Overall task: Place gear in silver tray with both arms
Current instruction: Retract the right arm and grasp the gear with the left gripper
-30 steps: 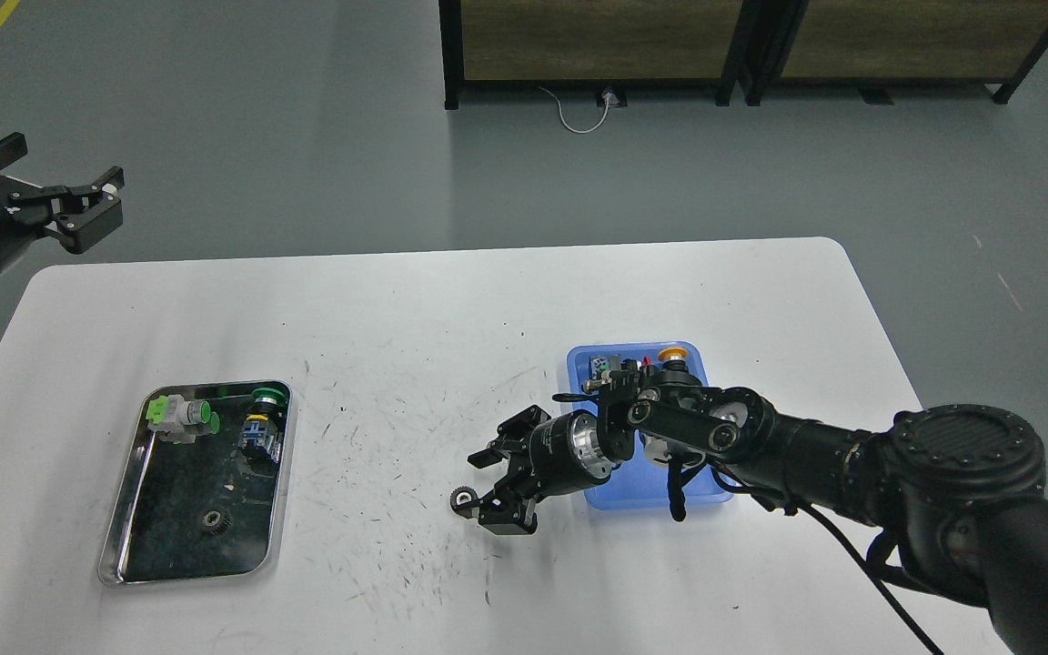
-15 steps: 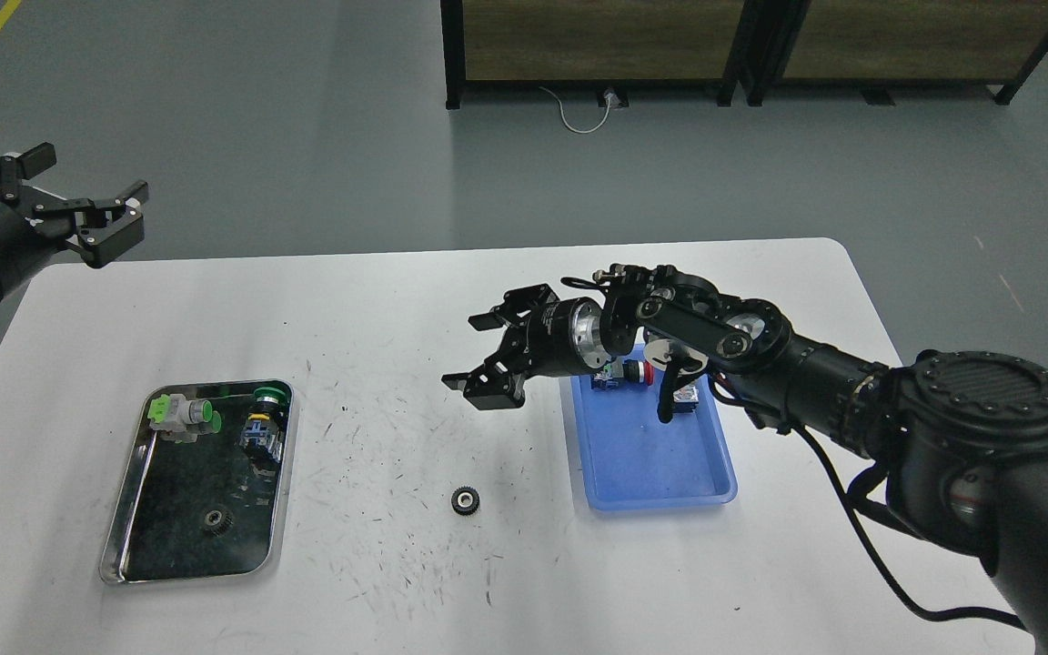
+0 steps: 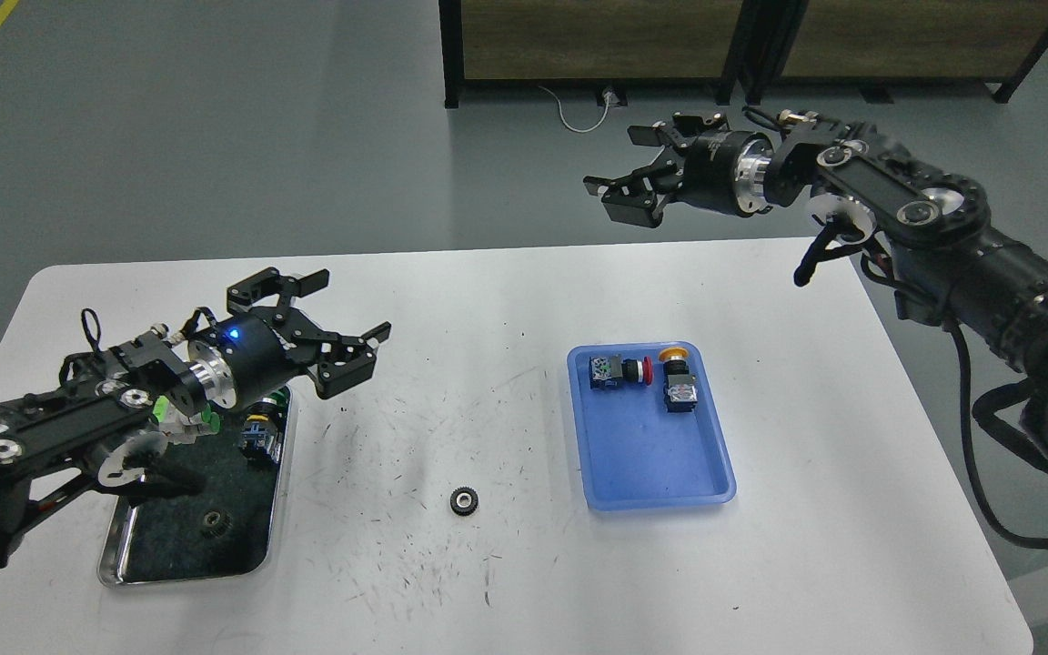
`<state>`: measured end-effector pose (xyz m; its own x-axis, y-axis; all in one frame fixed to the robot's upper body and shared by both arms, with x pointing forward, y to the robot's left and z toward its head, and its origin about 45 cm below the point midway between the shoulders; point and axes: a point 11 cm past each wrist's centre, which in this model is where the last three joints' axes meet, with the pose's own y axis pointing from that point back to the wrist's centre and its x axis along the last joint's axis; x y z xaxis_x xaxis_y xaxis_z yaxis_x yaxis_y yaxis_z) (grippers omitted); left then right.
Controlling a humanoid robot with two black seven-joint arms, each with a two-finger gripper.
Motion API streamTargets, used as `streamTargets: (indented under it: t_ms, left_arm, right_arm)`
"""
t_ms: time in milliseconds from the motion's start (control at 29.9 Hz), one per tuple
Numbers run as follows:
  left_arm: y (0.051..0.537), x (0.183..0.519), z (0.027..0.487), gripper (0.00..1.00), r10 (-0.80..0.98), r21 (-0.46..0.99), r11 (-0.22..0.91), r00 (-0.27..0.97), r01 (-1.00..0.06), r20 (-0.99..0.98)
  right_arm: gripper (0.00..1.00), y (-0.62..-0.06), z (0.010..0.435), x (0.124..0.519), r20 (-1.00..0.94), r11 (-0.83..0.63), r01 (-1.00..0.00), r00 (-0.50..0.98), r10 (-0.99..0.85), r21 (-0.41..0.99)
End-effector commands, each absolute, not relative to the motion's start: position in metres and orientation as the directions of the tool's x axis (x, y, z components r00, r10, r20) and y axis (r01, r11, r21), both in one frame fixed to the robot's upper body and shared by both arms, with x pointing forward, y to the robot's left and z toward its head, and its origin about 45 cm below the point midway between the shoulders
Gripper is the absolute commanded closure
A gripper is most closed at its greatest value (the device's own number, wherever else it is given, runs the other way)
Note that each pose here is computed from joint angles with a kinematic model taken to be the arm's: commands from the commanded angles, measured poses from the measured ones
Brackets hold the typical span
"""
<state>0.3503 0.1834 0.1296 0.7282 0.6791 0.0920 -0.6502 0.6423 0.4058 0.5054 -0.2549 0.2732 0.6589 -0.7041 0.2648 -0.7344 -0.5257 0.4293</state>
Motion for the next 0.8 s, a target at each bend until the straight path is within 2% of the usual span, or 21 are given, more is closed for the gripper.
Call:
streamTargets:
  t_ms: [0,234,334,769]
  left_arm:
    - [0.148,0.313,0.094,0.02,0.612,0.439,0.697,0.79,-0.566,0.046]
    - [0.14,0.26,0.054,0.02,0.574,0.499,0.717,0.818,-0.487,-0.026]
    - [0.144,0.249,0.044,0.02,0.579,0.516,0.71,0.814,-0.479,-0.041]
    - [0.135,0.251,0.025,0.02,0.606,0.517,0.692,0.794,-0.504,-0.038]
  right_arm:
    - [0.12,-0.27,0.28,0.507,0.282,-0.497,-0.758,0.631,-0.722,0.424]
    - [0.12,-0.275,0.281,0.511,0.293,-0.472,-0.774,0.609,-0.737,0.423]
    - [0.12,-0.273,0.279,0.511,0.293,-0.471,-0.772,0.61,-0.736,0.426]
    - [0.12,-0.272,0.276,0.511,0.294,-0.47,-0.77,0.612,-0.734,0.43]
